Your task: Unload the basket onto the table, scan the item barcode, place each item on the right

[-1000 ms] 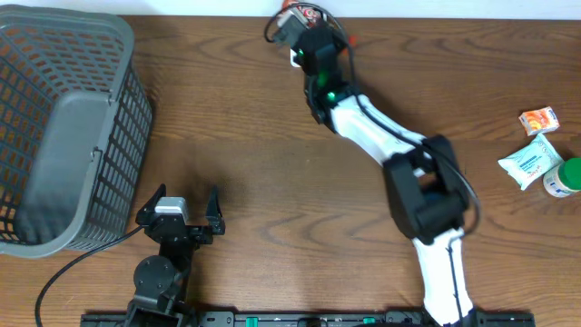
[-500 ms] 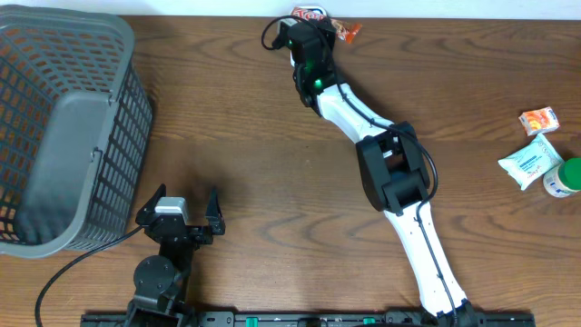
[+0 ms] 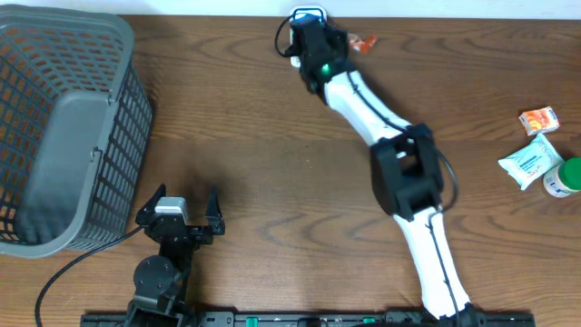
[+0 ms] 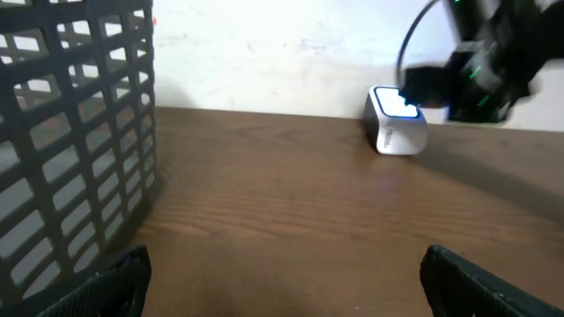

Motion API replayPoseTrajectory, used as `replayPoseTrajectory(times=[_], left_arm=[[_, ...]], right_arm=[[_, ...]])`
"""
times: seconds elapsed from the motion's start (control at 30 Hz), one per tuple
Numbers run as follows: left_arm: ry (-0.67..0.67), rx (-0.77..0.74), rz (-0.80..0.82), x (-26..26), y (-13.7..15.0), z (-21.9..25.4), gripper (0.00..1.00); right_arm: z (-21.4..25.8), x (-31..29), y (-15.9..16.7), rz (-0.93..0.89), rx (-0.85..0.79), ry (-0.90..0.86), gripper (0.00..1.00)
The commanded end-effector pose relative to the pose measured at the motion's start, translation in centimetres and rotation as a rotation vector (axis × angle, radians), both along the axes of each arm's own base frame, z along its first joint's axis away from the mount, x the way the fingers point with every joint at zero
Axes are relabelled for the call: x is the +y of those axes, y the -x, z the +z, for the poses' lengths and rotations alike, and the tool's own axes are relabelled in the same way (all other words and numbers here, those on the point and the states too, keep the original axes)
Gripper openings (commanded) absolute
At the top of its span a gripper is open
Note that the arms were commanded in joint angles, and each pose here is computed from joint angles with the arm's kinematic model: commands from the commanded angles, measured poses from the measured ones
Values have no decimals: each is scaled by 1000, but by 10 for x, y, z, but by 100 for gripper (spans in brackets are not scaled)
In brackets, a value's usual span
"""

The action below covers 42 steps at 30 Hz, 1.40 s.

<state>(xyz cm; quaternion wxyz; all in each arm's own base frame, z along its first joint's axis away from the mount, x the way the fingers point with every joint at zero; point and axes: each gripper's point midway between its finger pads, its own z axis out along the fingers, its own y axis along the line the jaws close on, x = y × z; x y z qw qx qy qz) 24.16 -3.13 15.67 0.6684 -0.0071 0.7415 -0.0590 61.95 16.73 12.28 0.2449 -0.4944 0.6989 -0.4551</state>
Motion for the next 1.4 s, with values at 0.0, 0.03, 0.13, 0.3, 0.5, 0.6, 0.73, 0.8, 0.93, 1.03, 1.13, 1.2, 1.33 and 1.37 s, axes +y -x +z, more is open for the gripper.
replayPoseTrajectory(times=[0.0,0.03,0.13,0.3,0.5,0.6,0.73,0.8,0.93,1.03,1.13,1.2,1.33,1.37], left_arm=[[-26,40,14,2,0,-17,98],[-26,40,14,2,0,-17,98],[-26,40,14,2,0,-17,98],[-26,40,14,2,0,-17,98],[-26,40,14,2,0,-17,98],[-26,40,14,2,0,-17,98],[-26,40,14,2,0,-17,98],[-26,40,14,2,0,-17,98],[-26,40,14,2,0,-17,98],[-26,40,14,2,0,-17,98],[-26,40,14,2,0,-17,98],[-26,40,14,2,0,-17,98],[-26,40,14,2,0,-17,98],[-26,40,14,2,0,-17,98]], right_arm=[[138,-50,29,-172,-205,-232,1],[150,-69,42,-241,-216,-293,1],[148,-157,93,-583,-192,-565,1],[89,-241,126,-942,-93,-808,1],[23,-305,150,-1217,-134,-913,1],[-19,-333,166,-1390,-239,-982,1],[-58,-352,180,-1525,-363,-1054,1],[-73,-359,187,-1565,-408,-1076,1],[-89,-376,197,-1598,-461,-1087,2],[-90,-387,203,-1621,-479,-1087,22],[-86,-394,204,-1605,-462,-1075,82],[-74,-393,205,-1600,-451,-1068,99],[-24,-382,200,-1564,-441,-1139,99],[-7,-375,198,-1540,-436,-1183,99]])
